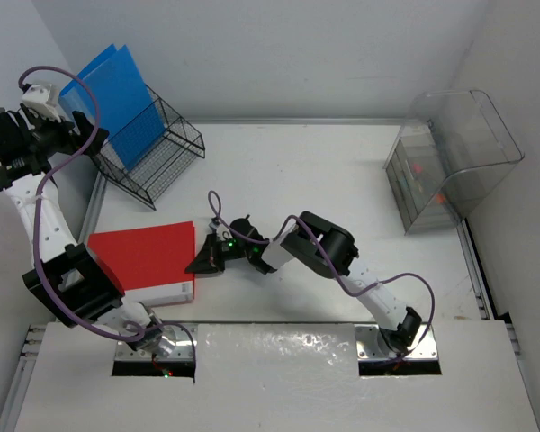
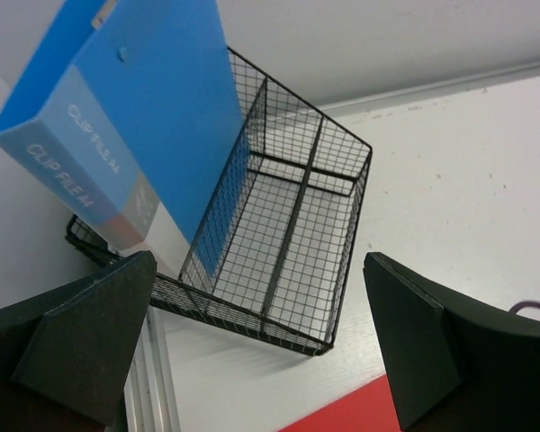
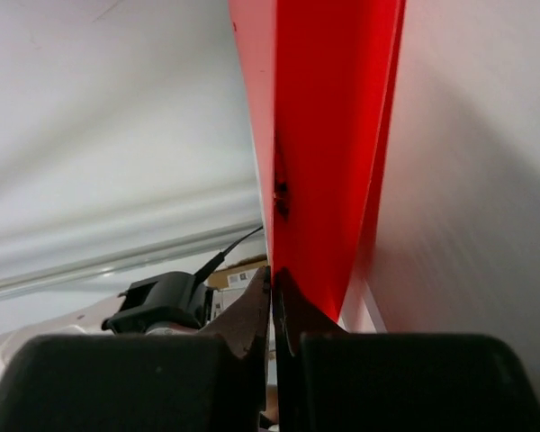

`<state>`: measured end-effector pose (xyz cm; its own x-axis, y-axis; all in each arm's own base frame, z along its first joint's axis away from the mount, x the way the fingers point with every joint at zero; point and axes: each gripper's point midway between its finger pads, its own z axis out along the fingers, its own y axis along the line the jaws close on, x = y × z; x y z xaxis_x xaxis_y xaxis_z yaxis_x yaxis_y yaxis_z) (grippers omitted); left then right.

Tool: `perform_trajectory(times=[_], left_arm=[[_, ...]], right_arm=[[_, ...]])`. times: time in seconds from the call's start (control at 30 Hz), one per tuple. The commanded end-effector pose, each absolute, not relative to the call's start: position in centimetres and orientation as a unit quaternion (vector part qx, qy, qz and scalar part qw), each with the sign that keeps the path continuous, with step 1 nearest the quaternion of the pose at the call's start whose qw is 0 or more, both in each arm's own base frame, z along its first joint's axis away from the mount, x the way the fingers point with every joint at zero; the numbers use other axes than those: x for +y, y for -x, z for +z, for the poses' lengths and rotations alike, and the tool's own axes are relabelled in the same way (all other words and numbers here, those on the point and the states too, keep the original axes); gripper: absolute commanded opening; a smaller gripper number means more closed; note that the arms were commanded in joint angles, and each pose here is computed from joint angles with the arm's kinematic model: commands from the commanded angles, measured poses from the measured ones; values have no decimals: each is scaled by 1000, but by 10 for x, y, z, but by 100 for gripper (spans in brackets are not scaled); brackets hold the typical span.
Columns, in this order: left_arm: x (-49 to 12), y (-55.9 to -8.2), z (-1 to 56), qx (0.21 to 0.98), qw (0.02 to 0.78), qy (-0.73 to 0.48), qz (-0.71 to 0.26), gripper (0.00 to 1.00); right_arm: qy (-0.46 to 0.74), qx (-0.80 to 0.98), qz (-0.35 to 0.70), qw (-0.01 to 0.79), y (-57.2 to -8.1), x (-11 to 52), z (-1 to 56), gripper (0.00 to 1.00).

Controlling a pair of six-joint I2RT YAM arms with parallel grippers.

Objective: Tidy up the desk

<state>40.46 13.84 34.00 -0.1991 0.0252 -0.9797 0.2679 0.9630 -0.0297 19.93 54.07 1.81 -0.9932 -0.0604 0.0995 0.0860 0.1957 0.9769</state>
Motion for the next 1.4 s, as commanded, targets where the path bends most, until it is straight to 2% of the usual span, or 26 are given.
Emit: perform_trajectory(times=[0.0,0.13,0.33,0.6,0.77,0.9,1.0,1.07,1.13,1.23,1.37], left_arm=[[116,-395,342,766,618,-141,-107,98],[86,-392,329,774,591,-209,-89,96],[14,-378,298,780,528,-324,-82,95],[-71,-328,262,772,436,-449,-110,91],[-126,-302,215,770,383,-502,-94,90],[-165,-282,196,754,374,-530,-104,91],[-183,-279,170,754,374,-537,-65,94],[-197,-275,155,750,377,-541,-52,100],[-214,-266,149,740,381,-552,-46,100],[-231,-260,137,734,397,-549,-59,100],[-255,-256,134,705,455,-540,-67,99]], right_arm=[[68,-772,-630,46,-219,518,19,0],[71,-747,-661,-7,-244,490,63,0],[101,-733,-670,-53,-261,433,90,0],[160,-728,-659,-104,-289,363,95,0],[175,-740,-631,-154,-313,334,99,0],[198,-745,-610,-186,-330,313,103,0],[202,-757,-585,-209,-340,303,103,0],[205,-757,-579,-221,-347,301,108,0],[206,-758,-578,-221,-350,302,109,0],[216,-758,-575,-218,-353,301,107,0],[228,-755,-574,-220,-354,300,108,0]])
